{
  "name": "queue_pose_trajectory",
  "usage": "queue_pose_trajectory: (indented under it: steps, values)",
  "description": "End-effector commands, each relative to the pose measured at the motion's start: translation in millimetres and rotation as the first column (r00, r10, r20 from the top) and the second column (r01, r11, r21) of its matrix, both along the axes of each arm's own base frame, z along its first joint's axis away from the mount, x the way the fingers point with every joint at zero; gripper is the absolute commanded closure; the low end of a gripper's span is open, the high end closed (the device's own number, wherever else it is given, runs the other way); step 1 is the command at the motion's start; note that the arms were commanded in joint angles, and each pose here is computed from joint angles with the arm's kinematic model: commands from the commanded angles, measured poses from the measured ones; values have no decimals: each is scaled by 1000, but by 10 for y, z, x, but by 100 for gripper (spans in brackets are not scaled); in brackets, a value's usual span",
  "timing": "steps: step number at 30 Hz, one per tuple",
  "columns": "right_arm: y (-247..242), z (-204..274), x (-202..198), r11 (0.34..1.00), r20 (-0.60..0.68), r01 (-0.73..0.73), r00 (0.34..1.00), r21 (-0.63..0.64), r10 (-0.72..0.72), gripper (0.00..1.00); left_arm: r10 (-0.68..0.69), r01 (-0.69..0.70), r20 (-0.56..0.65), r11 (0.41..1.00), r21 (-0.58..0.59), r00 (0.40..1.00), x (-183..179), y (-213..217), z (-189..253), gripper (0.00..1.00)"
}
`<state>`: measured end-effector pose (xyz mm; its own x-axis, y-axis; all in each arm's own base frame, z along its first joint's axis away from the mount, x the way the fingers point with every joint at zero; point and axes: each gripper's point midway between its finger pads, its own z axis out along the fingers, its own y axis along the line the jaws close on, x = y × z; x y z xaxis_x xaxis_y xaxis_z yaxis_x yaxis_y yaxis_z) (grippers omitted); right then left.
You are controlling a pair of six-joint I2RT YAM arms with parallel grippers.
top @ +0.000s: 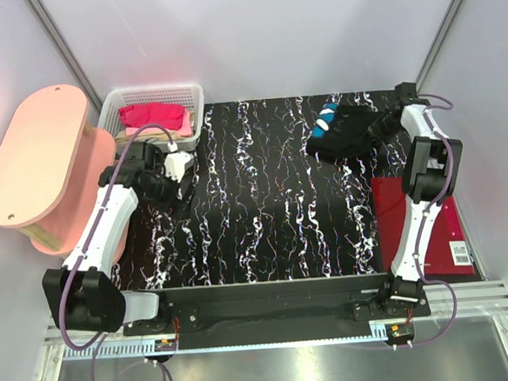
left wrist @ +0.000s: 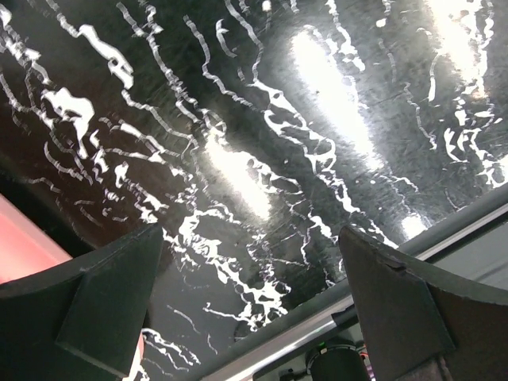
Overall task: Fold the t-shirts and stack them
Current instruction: Neatly place the folded tshirt to the corner
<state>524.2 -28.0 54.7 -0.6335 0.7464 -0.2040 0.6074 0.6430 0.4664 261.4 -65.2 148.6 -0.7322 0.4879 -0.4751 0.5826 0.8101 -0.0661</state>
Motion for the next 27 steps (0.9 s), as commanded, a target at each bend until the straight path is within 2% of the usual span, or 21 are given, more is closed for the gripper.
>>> queue_pose_trajectory:
  steps: [1,5,7,11,14,16,18,19,21,22,25,27]
  values:
    - [-287,86,69,995,-21,63,998,-73,-65,100,-9,11,62,999,-32,998,53,45,108,1]
    - [-324,-68,-9,995,-109,34,993,-91,-43,99,4,-1,48,999,-50,999,60,84,75,1]
    - [-394,-199,-92,991,-159,30,986,-131,-51,89,2,1,44,998,-64,999,67,70,75,1]
    - [-597,-235,-174,977,-183,60,978,-203,-98,76,7,-4,37,997,-77,999,64,73,64,1]
    - [-759,-162,-196,970,-185,101,972,-220,-143,36,11,-8,36,997,-76,999,59,84,58,1]
    - [-857,-41,-152,961,-173,116,971,-249,-162,16,11,-8,40,997,-77,999,46,85,66,1]
    - [-960,64,-231,945,-201,122,961,-304,-189,10,13,-9,44,997,-81,999,32,84,75,1]
    - [-1033,243,-179,931,-167,142,964,-337,-207,5,14,-11,40,997,-79,999,19,87,63,1]
    - [-1152,429,-256,901,-168,161,955,-403,-246,2,18,-15,37,996,-87,999,9,79,59,1]
    - [-1182,635,-195,892,-120,184,960,-412,-253,1,16,-13,32,996,-88,999,-6,73,48,1]
    - [-1007,977,-154,925,-55,174,977,-339,-204,0,20,-17,36,996,-93,999,-13,70,59,1]
    - [-725,1244,-86,957,17,127,992,-262,-127,0,23,-19,39,995,-98,999,-14,64,77,1]
